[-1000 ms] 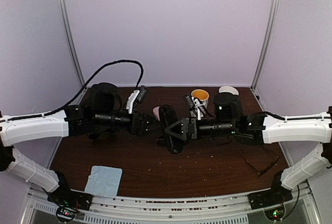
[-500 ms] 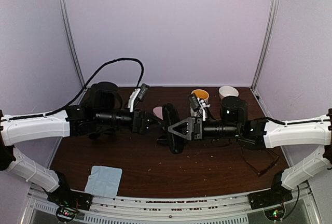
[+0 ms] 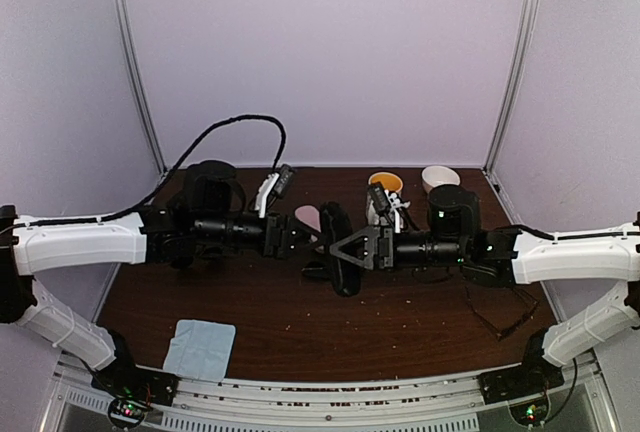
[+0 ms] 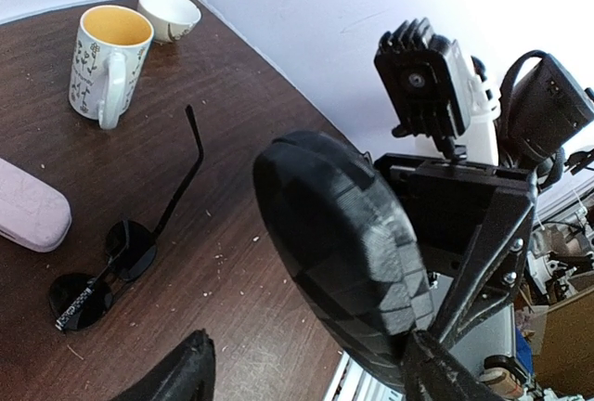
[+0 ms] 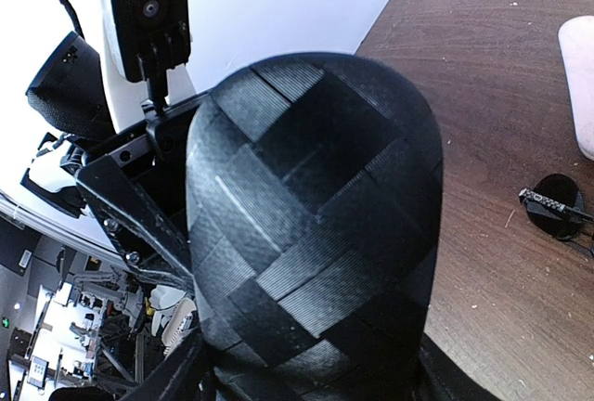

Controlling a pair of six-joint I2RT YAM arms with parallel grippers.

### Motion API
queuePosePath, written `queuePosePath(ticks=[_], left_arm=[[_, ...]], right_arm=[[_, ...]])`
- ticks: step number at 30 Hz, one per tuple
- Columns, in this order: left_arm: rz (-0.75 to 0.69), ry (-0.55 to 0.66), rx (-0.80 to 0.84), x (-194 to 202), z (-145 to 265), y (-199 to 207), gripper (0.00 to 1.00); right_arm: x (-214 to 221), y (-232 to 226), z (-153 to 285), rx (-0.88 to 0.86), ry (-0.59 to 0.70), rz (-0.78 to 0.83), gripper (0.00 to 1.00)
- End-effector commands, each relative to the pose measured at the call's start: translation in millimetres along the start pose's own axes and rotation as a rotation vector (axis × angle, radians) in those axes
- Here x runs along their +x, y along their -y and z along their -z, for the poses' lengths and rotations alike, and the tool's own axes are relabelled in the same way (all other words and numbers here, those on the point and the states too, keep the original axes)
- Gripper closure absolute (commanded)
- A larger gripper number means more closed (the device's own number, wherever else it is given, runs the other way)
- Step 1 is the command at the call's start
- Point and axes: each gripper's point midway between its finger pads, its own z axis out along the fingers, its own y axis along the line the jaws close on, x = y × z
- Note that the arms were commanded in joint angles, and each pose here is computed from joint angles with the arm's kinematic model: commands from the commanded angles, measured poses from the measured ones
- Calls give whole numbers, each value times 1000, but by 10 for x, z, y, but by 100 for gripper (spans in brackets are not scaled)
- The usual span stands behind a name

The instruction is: Organize the sunglasses

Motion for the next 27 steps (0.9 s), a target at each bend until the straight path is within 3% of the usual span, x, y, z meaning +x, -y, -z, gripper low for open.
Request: queuePosePath(ticks=[1,27], left_arm=[[49,-58,-169,228,-108,-466,29],[106,-105,-309,531,-89,-975,34]], right_arm=[[-275,-932,270,-307,87,157,99],[-308,-1082,399,-342,96,181,100]])
